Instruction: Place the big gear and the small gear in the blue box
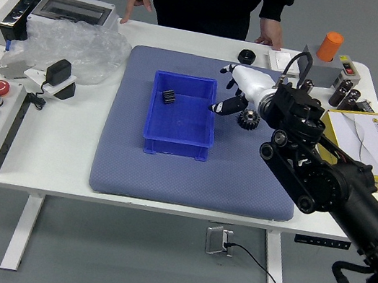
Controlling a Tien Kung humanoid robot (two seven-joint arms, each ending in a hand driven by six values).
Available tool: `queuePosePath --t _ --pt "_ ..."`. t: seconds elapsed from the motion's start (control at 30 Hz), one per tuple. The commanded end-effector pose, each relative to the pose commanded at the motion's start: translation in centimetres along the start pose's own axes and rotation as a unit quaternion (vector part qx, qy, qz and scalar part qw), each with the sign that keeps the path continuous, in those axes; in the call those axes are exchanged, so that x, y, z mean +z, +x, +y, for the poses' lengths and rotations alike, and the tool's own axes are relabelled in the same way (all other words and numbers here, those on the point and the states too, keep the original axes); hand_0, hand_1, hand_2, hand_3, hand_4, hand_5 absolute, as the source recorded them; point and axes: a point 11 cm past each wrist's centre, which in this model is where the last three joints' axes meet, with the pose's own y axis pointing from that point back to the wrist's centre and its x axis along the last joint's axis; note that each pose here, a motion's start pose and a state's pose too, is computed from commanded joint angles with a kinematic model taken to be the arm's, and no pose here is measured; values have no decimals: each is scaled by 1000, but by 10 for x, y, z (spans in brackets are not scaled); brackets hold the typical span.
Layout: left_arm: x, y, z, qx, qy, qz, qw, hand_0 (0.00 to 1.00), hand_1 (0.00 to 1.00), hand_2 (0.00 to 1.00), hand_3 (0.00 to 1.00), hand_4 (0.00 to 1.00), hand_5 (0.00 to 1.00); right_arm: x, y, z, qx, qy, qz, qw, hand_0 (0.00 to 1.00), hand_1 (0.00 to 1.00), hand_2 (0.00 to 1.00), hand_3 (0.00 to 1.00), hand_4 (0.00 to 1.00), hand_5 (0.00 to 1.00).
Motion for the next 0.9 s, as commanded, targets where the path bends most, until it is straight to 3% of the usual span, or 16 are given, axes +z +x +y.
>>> queuePosePath --t 0.47,0.9 --pt "3 0 0 0 -3 1 1000 856 824 831 867 775 308 40 3 -8 -28 -48 26 998 652 644 755 873 860 307" --pt "7 -1 1 -1 -6 -2 1000 856 824 831 867 775 309 50 -10 -20 -48 -60 45 996 659 640 748 870 859 304"
